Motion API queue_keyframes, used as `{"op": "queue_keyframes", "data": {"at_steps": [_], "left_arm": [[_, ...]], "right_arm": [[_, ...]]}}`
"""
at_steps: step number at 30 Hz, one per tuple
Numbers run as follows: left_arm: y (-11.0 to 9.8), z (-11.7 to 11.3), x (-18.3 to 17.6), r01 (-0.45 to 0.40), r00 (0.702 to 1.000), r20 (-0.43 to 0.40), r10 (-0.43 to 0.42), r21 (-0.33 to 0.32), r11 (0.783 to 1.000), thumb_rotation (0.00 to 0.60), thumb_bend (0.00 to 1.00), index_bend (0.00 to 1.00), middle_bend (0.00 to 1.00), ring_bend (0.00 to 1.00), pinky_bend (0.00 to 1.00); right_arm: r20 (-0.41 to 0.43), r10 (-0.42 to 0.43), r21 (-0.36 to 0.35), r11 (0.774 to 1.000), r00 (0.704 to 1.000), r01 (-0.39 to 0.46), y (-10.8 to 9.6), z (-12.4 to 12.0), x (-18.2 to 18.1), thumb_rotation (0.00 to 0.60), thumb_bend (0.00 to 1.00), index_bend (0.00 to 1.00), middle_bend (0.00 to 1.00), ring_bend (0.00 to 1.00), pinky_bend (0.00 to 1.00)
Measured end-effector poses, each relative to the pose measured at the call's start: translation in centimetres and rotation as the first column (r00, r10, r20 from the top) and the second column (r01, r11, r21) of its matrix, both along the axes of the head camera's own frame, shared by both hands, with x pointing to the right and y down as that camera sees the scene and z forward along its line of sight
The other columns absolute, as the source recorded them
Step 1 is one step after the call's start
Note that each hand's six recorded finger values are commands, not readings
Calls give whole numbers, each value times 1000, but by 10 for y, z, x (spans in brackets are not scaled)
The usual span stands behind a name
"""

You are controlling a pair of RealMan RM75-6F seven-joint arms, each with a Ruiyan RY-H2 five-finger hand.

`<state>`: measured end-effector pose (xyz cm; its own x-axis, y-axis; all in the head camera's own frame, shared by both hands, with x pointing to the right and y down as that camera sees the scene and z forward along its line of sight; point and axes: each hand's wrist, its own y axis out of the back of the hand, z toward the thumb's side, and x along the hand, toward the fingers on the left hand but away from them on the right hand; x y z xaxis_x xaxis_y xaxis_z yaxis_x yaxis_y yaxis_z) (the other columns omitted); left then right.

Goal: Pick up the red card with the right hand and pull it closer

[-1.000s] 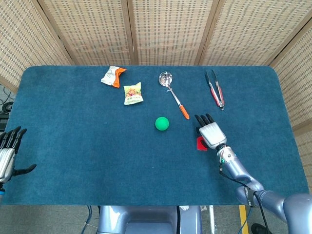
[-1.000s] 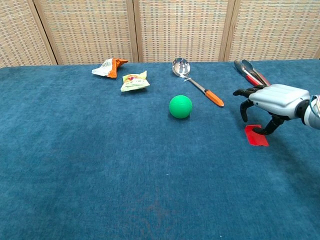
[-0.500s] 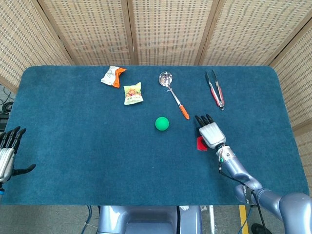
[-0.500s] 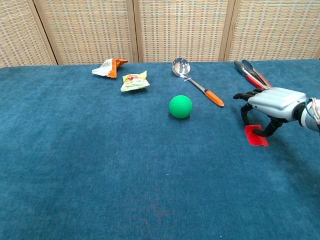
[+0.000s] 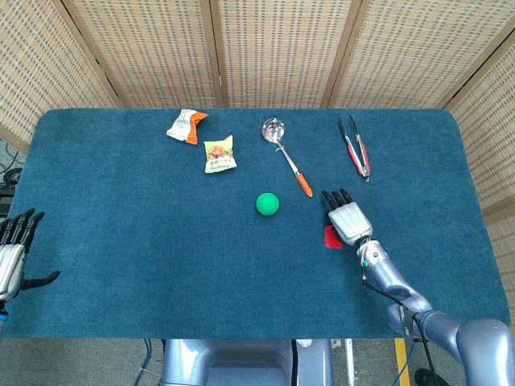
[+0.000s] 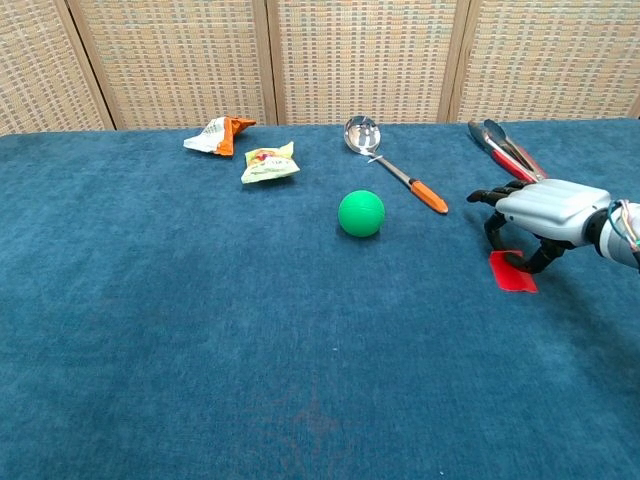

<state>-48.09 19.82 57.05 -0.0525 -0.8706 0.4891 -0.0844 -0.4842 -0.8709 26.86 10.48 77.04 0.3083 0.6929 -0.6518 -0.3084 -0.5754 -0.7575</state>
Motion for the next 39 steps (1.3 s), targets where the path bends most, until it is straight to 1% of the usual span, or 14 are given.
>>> {"op": "queue_keyframes", "data": {"at_steps": [8,15,18,22,26,29,32,35,36,38,39], "left_arm": [[0,0,0,-1,1000,0,1,-2,1000,600,0,0,0,0,0],[0,0,1,-4,1000,0,4,-5,1000,600,0,0,0,0,0],[1,0,1,-3,1000,-1,3,-7,1000,600,0,0,0,0,0],[0,0,0,1,1000,-3,-1,-8,1000,600,0,0,0,0,0],[0,0,-1,1,1000,-5,-1,-9,1000,600,0,0,0,0,0],[1,-1,0,-3,1000,-8,3,-11,1000,600,0,0,0,0,0],[2,-1,1,-7,1000,-11,7,-12,1000,600,0,0,0,0,0],[2,-2,2,-10,1000,-13,10,-10,1000,600,0,0,0,0,0],[2,-2,2,-9,1000,-14,9,-10,1000,600,0,0,0,0,0],[3,-3,1,-7,1000,-15,7,-10,1000,600,0,0,0,0,0],[3,-3,1,-5,1000,-16,5,-9,1000,600,0,0,0,0,0]], "right_arm": [[-4,-3,12,1000,1000,3,0,1,2,600,555,626,23,0,0],[6,-1,23,1000,1000,1,0,1,3,600,567,647,41,0,0],[26,1,20,1000,1000,-2,2,-2,2,600,568,651,52,0,0],[84,-5,20,1000,996,4,8,-13,-1,600,569,656,61,0,0],[148,-57,56,997,987,49,19,-39,-2,600,569,658,81,0,0],[209,-119,89,991,971,102,35,-65,-3,600,569,659,100,0,0],[269,-199,129,977,942,170,54,-90,-5,600,569,660,102,0,1],[313,-309,191,947,898,259,73,-114,-4,600,569,660,122,0,15],[328,-352,222,931,877,291,81,-124,-3,600,569,660,130,0,24],[346,-409,272,905,844,327,91,-139,-1,600,569,660,147,0,44],[354,-440,308,888,825,341,96,-148,2,600,568,659,150,0,45]]}}
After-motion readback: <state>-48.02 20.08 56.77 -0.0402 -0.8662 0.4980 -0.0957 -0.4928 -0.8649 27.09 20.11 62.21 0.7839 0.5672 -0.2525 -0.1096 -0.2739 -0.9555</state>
